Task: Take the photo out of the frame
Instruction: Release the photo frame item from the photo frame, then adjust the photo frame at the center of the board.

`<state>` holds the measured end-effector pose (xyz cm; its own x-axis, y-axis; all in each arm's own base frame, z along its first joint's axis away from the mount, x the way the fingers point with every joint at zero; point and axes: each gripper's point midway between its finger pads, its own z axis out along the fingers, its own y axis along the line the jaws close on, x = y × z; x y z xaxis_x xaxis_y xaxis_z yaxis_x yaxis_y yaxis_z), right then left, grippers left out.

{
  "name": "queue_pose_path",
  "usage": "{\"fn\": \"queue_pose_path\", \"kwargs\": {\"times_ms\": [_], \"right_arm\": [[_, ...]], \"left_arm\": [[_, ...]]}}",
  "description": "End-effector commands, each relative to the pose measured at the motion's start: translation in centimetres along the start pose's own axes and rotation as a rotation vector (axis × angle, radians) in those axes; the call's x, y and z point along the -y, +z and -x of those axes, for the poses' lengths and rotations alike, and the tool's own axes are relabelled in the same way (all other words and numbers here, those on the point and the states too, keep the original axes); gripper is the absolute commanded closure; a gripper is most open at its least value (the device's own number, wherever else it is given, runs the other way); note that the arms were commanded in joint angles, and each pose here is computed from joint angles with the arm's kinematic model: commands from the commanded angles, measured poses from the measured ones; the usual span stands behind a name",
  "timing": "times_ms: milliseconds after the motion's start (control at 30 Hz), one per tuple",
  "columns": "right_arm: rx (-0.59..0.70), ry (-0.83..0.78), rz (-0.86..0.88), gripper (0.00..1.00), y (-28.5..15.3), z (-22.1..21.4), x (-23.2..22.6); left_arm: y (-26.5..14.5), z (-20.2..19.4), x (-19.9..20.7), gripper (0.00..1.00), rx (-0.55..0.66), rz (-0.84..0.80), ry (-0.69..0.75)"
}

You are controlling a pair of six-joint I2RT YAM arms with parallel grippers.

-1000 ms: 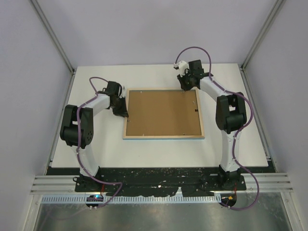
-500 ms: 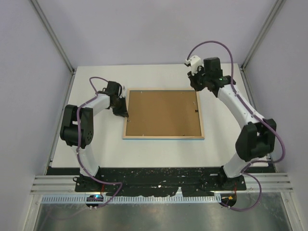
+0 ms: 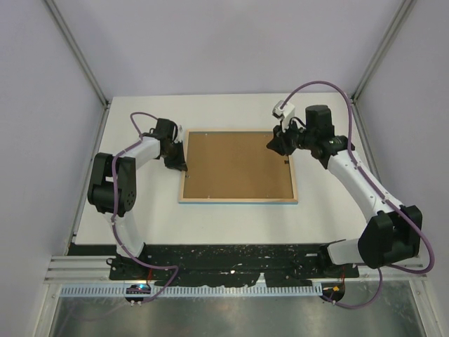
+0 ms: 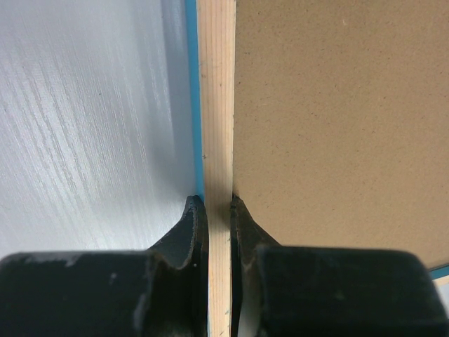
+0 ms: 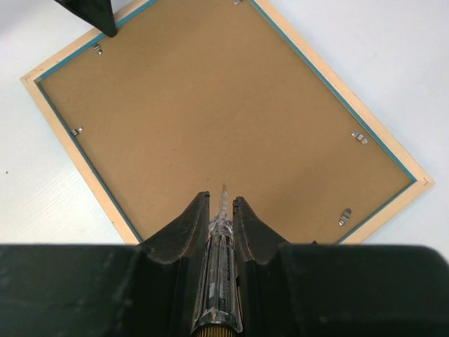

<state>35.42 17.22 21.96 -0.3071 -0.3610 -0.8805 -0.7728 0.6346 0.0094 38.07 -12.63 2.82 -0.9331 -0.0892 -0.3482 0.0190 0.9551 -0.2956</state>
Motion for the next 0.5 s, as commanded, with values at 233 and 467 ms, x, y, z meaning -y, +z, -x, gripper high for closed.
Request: {"fn": "queue_pose_path", "kwargs": {"times_ms": [233, 467], "right_arm": [[0.076, 0.004, 0.086, 0.92, 0.75, 1.34, -1.20], [0.090, 0.001, 0.079, 0.92, 0.70, 1.46, -1.29]], "left_arm": [[0.03, 0.80, 0.63, 0.99, 0.007, -0.035, 0.003], [0.09, 0.74, 0.68, 0.87, 0.003, -0.038, 0.003]]}}
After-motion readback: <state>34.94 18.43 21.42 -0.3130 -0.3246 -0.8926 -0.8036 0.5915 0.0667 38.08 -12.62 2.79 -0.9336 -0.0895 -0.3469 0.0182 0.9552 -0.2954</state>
